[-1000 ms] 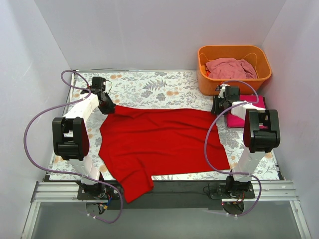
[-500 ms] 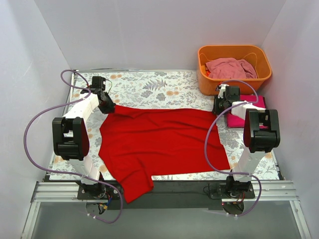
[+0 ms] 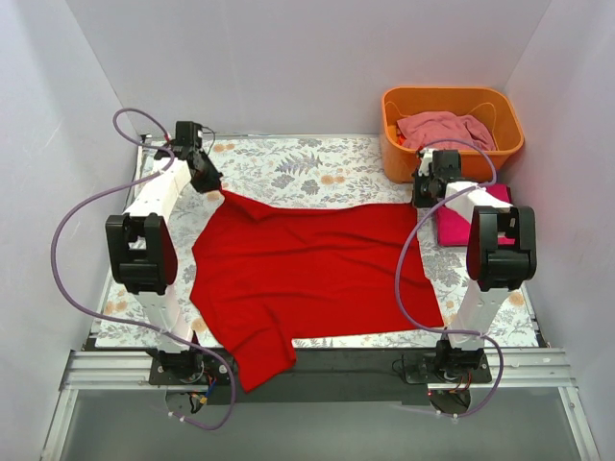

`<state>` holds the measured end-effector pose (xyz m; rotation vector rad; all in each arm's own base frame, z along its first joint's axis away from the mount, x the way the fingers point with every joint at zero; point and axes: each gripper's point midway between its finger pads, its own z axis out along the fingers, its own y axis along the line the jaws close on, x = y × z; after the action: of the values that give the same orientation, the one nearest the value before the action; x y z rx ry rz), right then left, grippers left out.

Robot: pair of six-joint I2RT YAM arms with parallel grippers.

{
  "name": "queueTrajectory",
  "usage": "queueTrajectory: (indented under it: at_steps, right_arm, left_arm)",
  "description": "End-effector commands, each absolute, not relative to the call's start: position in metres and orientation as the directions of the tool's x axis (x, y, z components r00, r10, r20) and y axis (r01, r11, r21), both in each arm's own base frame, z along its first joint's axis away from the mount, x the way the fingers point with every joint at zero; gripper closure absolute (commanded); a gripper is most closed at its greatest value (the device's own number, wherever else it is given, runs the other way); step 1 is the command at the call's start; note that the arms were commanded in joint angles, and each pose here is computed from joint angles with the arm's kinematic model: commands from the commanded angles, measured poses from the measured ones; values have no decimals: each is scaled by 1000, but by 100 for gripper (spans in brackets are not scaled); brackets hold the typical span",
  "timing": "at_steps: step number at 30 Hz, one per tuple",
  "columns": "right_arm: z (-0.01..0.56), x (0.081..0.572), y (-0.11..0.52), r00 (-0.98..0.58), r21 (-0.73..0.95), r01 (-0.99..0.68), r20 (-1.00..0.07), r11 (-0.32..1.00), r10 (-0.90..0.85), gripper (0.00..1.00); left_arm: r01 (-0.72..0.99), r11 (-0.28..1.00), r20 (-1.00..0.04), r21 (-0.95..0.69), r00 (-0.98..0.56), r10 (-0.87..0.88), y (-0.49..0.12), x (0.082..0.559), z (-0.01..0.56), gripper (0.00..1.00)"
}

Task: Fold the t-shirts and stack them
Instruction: Flatten the tshirt out, then fold the tshirt

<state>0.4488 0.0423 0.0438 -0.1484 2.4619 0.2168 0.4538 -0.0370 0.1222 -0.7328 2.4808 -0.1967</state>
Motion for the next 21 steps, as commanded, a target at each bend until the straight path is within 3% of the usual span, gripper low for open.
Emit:
queueTrajectory:
  at_steps: [1, 10, 21]
  right_arm:
    - [99, 489, 34, -679, 49, -143, -731, 989, -62, 99]
    - [128, 522, 27, -617, 10, -117, -784, 993, -65, 99]
    - [115, 509, 27, -644, 18, -111, -763, 994, -58, 99]
  left_arm:
    - [-455, 835, -522, -309, -653, -549, -33, 481, 157, 100]
    - [-440, 837, -572, -326, -613, -545, -31, 528, 183, 100]
    - [-457, 831, -564, -316, -614, -552, -26, 512, 185, 100]
